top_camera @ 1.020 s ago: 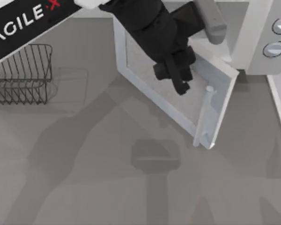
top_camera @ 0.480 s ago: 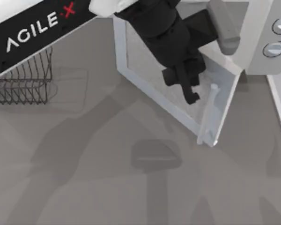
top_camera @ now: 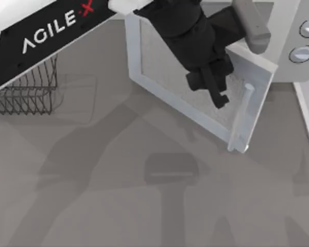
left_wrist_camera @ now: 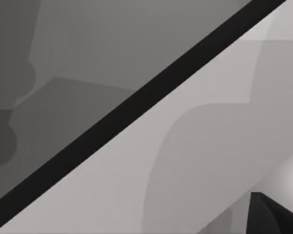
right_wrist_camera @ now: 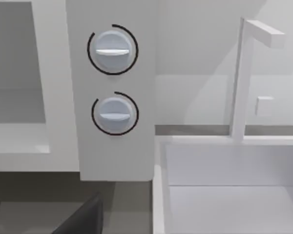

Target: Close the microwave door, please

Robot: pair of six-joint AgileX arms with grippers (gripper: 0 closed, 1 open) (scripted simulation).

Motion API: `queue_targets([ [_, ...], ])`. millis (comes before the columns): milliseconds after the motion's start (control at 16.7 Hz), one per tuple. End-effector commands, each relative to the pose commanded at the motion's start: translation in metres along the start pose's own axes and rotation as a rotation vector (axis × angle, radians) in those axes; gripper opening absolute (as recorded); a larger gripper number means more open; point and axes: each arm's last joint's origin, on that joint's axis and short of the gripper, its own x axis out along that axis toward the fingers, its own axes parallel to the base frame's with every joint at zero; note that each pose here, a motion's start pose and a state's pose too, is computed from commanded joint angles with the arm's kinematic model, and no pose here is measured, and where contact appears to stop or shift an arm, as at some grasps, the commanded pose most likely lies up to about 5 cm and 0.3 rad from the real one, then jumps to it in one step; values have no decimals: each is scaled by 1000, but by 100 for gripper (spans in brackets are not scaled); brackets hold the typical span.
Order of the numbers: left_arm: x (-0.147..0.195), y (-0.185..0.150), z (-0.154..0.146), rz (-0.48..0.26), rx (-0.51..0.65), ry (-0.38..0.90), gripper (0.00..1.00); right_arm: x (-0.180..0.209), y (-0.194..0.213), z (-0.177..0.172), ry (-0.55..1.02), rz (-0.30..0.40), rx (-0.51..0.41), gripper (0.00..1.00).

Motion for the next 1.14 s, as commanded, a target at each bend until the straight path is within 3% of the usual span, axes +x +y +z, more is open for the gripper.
queue_targets([
  [360, -5, 4, -3, -5, -15, -17, 0, 0, 0, 0, 0, 0, 0, 100],
  [780, 31, -7, 1, -110, -37, 79, 0, 0, 0, 0, 0, 0, 0, 100],
  [1140, 3, 1, 14, -1, -16, -19, 0, 0, 0, 0, 0, 0, 0, 100],
])
